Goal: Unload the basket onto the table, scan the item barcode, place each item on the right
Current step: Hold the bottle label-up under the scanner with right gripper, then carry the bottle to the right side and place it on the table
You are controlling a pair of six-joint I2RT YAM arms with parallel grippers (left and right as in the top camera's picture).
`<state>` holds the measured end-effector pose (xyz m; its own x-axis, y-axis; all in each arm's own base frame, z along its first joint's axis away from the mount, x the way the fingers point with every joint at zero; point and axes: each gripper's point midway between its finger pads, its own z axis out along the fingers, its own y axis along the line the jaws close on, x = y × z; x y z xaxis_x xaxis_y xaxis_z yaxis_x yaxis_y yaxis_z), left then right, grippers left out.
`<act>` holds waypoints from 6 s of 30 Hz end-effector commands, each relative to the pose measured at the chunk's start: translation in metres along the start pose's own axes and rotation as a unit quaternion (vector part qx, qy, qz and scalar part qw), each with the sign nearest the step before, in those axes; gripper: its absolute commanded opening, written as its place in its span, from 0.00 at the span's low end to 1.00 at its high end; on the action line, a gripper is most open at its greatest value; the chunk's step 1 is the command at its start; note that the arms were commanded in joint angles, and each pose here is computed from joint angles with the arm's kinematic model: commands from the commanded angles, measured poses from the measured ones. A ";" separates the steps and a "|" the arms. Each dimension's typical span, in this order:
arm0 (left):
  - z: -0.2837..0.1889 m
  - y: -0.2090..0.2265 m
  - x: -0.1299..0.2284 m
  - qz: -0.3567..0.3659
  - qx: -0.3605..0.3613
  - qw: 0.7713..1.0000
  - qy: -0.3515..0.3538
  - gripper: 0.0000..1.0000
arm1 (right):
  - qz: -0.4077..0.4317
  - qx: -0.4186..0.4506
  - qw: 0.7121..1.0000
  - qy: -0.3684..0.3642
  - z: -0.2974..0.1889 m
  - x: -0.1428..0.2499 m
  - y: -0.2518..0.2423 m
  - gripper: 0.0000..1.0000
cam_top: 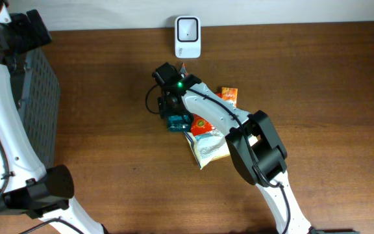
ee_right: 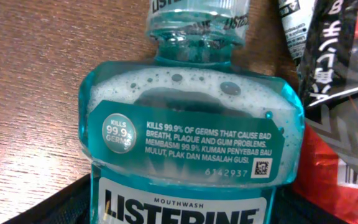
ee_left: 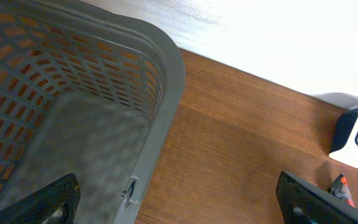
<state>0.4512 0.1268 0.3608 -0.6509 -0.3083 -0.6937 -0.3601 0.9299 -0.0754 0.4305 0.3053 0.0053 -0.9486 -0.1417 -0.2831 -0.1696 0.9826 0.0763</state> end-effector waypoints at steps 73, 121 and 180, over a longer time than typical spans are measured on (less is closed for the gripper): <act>-0.004 0.000 -0.001 -0.006 0.002 1.000 -0.004 0.99 | 0.020 0.022 0.911 -0.411 -0.090 -0.246 -0.063 0.52; -0.004 0.000 -0.001 -0.006 0.002 1.000 -0.004 0.99 | 0.613 0.252 0.747 -0.052 -0.147 0.113 -0.623 0.53; -0.004 0.000 -0.001 -0.006 0.002 1.000 -0.004 0.99 | 0.637 0.108 0.758 0.089 -0.132 0.180 -0.579 0.04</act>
<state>0.4513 0.1265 0.3608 -0.6511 -0.3084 -0.6935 -0.3586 0.9303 -0.0770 0.3250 -0.3057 0.0403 -0.3263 0.9448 0.0295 0.9452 0.3258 0.0203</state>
